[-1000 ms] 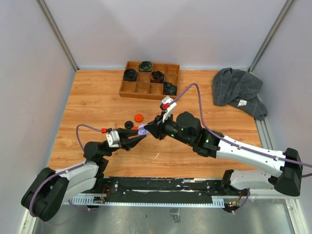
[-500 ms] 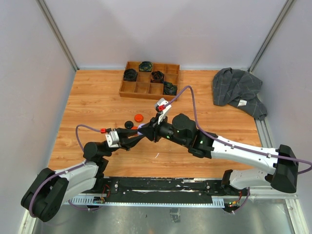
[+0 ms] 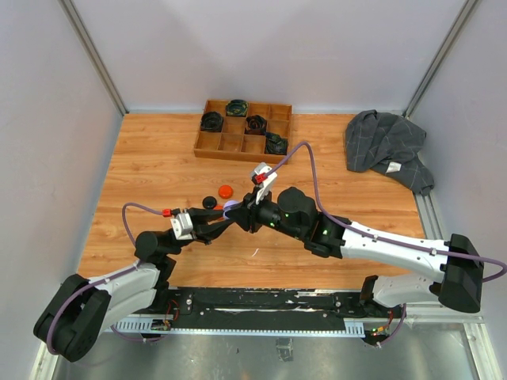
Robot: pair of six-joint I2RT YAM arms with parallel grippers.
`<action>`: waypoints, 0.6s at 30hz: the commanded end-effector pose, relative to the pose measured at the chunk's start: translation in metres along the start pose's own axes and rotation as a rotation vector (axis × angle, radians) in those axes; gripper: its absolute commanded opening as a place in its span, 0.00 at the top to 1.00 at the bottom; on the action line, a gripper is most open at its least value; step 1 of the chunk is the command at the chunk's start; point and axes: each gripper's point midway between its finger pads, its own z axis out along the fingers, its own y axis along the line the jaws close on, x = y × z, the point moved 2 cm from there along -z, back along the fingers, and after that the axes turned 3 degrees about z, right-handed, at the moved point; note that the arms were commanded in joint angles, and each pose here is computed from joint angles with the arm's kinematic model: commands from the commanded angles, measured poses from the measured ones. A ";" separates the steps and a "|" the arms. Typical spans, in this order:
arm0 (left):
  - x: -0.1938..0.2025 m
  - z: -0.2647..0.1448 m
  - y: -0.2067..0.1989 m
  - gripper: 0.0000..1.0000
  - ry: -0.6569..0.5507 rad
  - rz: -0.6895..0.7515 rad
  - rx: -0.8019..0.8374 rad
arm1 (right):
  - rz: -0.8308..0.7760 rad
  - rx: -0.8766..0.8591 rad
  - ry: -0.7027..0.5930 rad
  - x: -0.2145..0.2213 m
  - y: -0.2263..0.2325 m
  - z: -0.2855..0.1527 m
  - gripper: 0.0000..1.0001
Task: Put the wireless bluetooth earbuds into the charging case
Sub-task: Place the earbud in the charging case.
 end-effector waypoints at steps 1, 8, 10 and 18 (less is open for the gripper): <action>0.005 -0.010 -0.006 1.00 -0.002 0.007 -0.013 | -0.005 0.017 -0.017 0.000 -0.001 -0.003 0.81; 0.006 -0.010 -0.006 1.00 0.000 0.005 -0.015 | 0.002 0.005 -0.001 0.004 0.001 0.000 0.73; 0.005 -0.010 -0.005 1.00 -0.001 0.006 -0.018 | -0.003 0.008 -0.006 0.002 0.001 -0.001 0.68; 0.007 -0.009 -0.004 1.00 0.007 -0.002 -0.027 | -0.061 0.020 -0.027 -0.014 0.001 -0.014 0.52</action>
